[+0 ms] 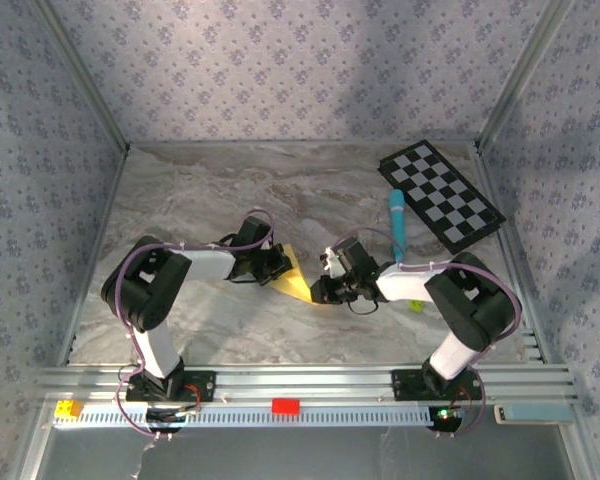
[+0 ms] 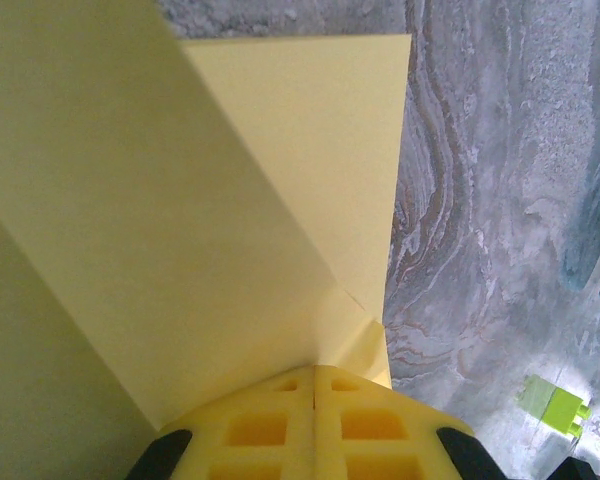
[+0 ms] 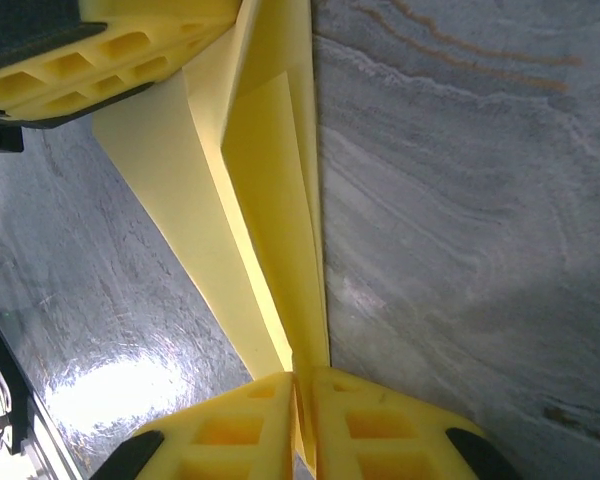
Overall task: Fold a paper plane with a square sheet of paper (pick it up from the middle)
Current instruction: Fourth fold the wing at the center of the table.
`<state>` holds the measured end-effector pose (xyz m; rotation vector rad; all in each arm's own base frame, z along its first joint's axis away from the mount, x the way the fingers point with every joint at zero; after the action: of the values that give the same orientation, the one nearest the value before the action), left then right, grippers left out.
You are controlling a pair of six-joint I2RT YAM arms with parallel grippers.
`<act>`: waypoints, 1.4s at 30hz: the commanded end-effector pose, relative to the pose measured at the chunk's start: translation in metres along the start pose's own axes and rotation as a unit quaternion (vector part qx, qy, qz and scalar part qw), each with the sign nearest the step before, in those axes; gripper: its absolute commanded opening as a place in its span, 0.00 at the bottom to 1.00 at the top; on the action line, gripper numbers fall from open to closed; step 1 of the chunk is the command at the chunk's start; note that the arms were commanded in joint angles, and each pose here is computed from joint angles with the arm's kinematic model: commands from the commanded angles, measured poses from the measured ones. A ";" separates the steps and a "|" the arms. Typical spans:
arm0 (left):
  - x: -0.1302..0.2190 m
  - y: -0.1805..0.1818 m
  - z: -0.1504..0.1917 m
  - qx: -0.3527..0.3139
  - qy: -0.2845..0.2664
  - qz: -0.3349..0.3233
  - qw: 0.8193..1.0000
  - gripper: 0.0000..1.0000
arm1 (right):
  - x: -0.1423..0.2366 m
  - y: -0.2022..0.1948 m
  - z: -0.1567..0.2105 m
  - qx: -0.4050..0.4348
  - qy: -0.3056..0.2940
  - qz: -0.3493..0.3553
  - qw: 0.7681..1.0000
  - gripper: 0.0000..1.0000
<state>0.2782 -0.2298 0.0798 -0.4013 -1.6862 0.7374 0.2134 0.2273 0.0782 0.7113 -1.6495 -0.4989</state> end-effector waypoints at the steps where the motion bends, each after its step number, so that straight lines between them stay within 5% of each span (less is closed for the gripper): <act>1: 0.004 0.015 0.002 0.008 -0.004 -0.032 0.999 0.04 | 0.002 -0.017 0.023 -0.029 0.044 0.033 0.998 0.14; 15: 0.006 0.017 0.002 0.011 -0.009 -0.038 0.999 0.03 | 0.003 -0.015 0.024 -0.032 0.050 0.028 0.998 0.09; 26: 0.007 0.016 0.002 0.008 -0.009 -0.032 0.999 0.03 | 0.027 0.027 -0.011 0.002 -0.028 -0.011 1.000 0.22; 30: 0.007 0.016 0.002 0.008 -0.009 -0.033 0.999 0.03 | 0.016 0.046 -0.019 0.022 -0.005 -0.061 0.998 0.16; 42: 0.006 0.016 0.002 0.008 -0.006 -0.031 0.999 0.03 | -0.022 0.033 -0.021 -0.006 0.030 -0.022 0.999 0.05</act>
<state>0.2771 -0.2259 0.0799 -0.3913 -1.6905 0.7406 0.2278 0.2698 0.0929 0.7845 -1.5866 -0.4977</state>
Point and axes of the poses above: each hand's point on the last joint's axis, 136 mm out from that joint toward the fingers, its own x axis back along the fingers, its own y axis along the line the jaws close on, z = x × y, the point moved 8 cm from there along x, back along the fingers, and after that the axes turned 6 degrees about -x, right-handed, at the moved point
